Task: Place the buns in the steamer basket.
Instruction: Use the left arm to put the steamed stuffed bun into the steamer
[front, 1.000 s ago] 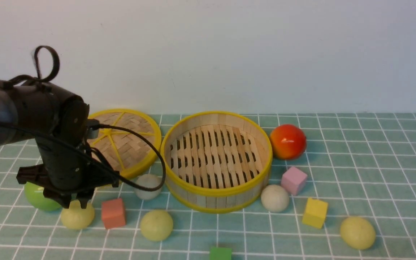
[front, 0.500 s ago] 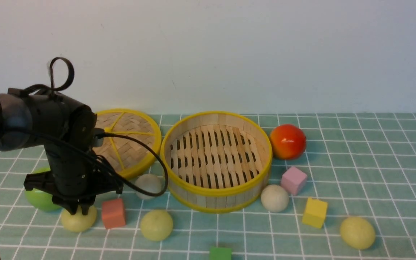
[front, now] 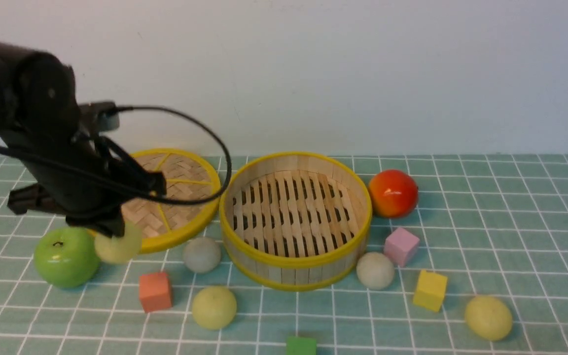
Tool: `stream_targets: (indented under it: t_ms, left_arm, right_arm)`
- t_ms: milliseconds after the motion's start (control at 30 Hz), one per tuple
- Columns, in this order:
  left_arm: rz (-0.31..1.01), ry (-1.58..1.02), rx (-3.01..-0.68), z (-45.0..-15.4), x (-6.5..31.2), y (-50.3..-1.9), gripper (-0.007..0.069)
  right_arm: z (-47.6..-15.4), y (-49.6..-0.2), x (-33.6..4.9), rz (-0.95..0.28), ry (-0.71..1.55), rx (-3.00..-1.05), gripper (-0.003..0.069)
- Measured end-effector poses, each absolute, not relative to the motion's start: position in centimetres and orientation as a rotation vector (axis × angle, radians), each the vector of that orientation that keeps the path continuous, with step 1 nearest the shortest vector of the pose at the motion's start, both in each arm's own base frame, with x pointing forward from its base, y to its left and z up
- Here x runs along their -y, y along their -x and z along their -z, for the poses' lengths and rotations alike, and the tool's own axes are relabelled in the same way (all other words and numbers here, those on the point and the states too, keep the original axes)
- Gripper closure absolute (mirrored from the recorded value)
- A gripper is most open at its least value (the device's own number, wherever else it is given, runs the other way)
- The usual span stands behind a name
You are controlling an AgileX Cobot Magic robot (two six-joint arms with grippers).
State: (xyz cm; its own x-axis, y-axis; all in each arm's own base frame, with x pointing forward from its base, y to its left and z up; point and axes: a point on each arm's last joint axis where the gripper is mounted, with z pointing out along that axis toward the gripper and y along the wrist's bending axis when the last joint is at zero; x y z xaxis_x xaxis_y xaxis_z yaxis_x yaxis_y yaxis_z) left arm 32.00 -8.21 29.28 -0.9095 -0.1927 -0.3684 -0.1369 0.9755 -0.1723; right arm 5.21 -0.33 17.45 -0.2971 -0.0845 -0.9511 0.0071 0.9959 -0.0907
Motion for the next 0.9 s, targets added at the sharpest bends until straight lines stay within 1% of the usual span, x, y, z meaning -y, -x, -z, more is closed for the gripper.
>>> stream_targets:
  t_ms: [67,133,167,200,300,400,433,467,533,600,667,767,900]
  left_arm:
    - [0.315,0.181,-2.69,-31.0,9.5,-32.2,0.0638]
    - [0.419,0.091,-2.643,-32.0,11.6,-32.6,0.0638]
    - [0.427,0.073,-2.639,-32.1,12.0,-32.6,0.0638]
    - [0.473,0.019,-2.61,-32.2,13.8,-33.1,0.0638]
    - [0.512,-0.047,-2.592,-31.2,16.6,-34.6,0.0637]
    - [0.51,-0.083,-2.627,-28.5,19.1,-36.9,0.0632]
    - [0.509,-0.085,-2.629,-28.1,19.5,-37.6,0.0631]
    - [0.5,-0.085,-2.656,-26.5,20.0,-38.3,0.0631]
    - [0.495,-0.08,-2.67,-25.5,20.3,-39.0,0.0631]
    - [0.488,-0.04,-2.707,-23.4,20.9,-40.3,0.0625]
    - [0.481,-0.006,-2.734,-22.0,21.2,-40.8,0.0617]
    - [0.475,0.016,-2.755,-21.1,21.2,-40.9,0.0594]
    - [0.468,0.028,-2.759,-21.6,21.2,-41.0,0.0511]
  right_arm:
    - [-17.4,-5.2,0.3,0.09,0.056,-1.871,0.042]
    - [-17.4,-5.2,0.3,0.09,0.056,-1.871,0.042]
    - [-17.4,-5.2,0.3,0.09,0.056,-1.871,0.042]
    - [-17.4,-5.2,0.3,0.09,0.056,-1.871,0.042]
    - [-17.4,-5.2,0.3,0.09,0.056,-1.871,0.042]
    - [-17.4,-5.2,0.3,0.09,0.056,-1.871,0.042]
    - [-17.4,-5.2,0.3,0.09,0.056,-1.871,0.042]
    - [-17.4,-5.2,0.3,0.09,0.056,-1.871,0.042]
    - [-17.4,-5.2,0.3,0.09,0.056,-1.871,0.042]
    - [-17.4,-5.2,0.3,0.09,0.056,-1.871,0.042]
    - [-17.4,-5.2,0.3,0.09,0.056,-1.871,0.042]
    - [-17.4,-5.2,0.3,0.09,0.056,-1.871,0.042]
    - [-17.4,-5.2,0.3,0.09,0.056,-1.871,0.042]
